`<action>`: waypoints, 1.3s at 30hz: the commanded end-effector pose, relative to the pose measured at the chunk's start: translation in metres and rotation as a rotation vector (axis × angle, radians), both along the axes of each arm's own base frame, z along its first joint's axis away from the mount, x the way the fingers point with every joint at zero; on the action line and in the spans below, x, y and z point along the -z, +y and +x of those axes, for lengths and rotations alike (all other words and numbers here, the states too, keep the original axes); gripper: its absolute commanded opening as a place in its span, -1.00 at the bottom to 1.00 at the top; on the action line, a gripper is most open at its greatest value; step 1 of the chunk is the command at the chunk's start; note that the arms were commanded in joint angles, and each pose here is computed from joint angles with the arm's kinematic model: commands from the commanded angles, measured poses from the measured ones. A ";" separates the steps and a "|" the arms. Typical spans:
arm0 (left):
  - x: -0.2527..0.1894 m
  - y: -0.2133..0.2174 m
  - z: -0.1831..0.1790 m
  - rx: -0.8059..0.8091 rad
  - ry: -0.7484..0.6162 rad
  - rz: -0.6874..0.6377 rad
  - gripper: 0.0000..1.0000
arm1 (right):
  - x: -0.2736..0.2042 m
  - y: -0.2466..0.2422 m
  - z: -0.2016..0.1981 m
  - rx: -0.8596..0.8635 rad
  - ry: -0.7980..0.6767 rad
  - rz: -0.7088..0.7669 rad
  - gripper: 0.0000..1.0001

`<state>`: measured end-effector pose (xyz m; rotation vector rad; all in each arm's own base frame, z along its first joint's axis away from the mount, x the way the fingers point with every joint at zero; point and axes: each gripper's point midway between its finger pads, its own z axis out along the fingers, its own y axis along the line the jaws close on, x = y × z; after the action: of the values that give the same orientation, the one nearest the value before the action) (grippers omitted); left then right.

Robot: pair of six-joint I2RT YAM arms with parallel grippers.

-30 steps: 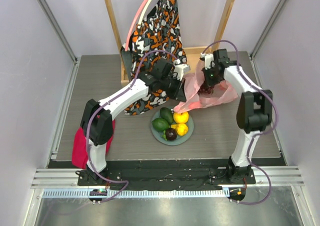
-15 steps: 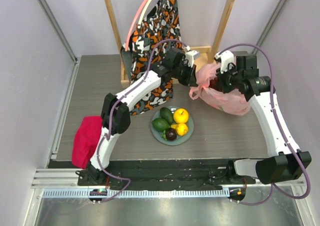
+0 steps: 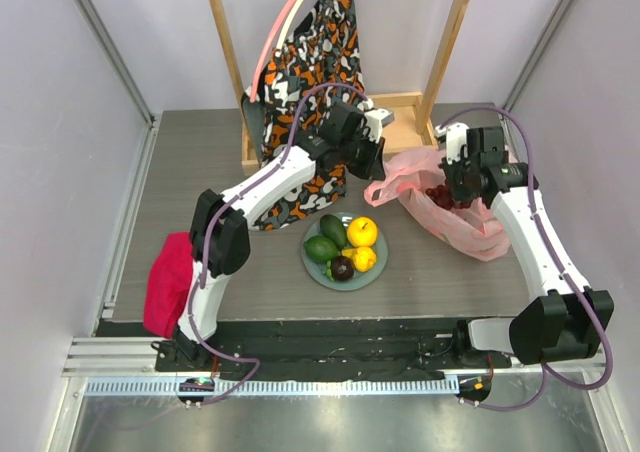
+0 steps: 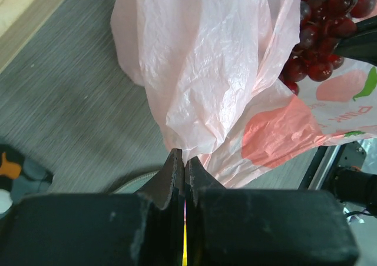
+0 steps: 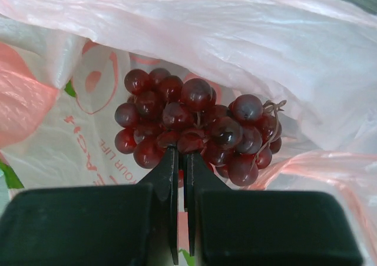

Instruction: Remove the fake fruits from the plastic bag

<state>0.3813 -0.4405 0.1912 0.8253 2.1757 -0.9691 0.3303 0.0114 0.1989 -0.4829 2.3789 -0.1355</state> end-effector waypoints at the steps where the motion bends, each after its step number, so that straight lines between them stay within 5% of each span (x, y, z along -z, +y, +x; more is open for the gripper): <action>1: -0.030 0.020 0.002 -0.045 -0.085 0.014 -1.00 | -0.059 0.015 0.006 -0.078 -0.201 0.076 -0.98; 12: -0.016 -0.008 0.027 -0.076 -0.112 0.008 -1.00 | -0.175 0.041 -0.010 -0.156 -0.496 0.238 -0.97; 24: -0.136 -0.067 0.063 -0.059 -0.314 -0.389 -1.00 | -0.252 0.017 -0.025 -0.048 -0.716 0.184 -0.98; 25: -0.147 -0.069 0.063 -0.053 -0.332 -0.427 -0.89 | -0.254 0.016 -0.025 -0.048 -0.722 0.180 -0.97; 26: -0.150 -0.069 0.064 -0.054 -0.333 -0.439 -0.44 | -0.257 0.017 -0.026 -0.054 -0.726 0.180 -0.98; 28: -0.151 -0.061 0.071 -0.095 -0.331 -0.432 0.90 | -0.256 0.017 -0.029 -0.063 -0.721 0.169 -0.98; 35: -0.182 0.014 0.054 -0.124 -0.272 -0.379 1.00 | -0.226 0.061 -0.048 -0.300 -0.610 0.291 -0.98; 39: -0.244 0.083 0.008 -0.130 -0.357 -0.335 1.00 | -0.195 0.087 -0.059 -0.438 -0.481 0.371 -0.98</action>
<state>0.4420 -0.4274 0.2976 0.5872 1.9200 -1.0321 0.2879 0.0635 0.4080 -0.5175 1.7487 0.1402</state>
